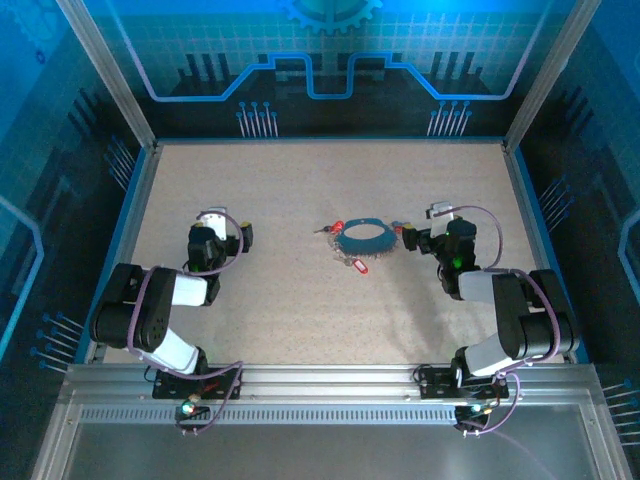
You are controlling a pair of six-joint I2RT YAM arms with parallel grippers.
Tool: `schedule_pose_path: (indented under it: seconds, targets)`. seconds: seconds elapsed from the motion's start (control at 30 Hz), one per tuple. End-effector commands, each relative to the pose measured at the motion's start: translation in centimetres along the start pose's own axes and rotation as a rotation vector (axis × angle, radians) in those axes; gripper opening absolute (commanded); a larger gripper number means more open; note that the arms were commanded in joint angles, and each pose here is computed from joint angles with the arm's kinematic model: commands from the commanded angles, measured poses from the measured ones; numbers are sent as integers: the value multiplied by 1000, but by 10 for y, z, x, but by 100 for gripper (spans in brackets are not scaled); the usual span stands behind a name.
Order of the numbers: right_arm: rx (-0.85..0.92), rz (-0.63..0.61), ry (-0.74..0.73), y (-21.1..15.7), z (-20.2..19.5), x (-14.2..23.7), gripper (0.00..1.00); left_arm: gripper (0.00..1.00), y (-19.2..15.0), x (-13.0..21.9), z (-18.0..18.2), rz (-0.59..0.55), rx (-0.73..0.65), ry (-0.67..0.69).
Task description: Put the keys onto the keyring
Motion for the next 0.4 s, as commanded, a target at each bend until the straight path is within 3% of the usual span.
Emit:
schedule_pose_path:
  seconds: [0.0,0.37]
  targets:
    - [-14,-3,-1,3,-3,-3,100,99,8,-3,5,-23,18,21]
    - [-15,-4,-2,3,-3,-3,99,99,8,-3,5,-24,19,21]
Point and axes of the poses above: each hand's point on the last joint's axis, 136 mm out from that joint toward the fingers, its own x axis back along the fingers, its own z axis along the line the jaws close on, y = z × x, the point moved 5 cm from there along x, back along the fingers, and after that the axes turned 10 degrees about -x, right-handed, at the moved point
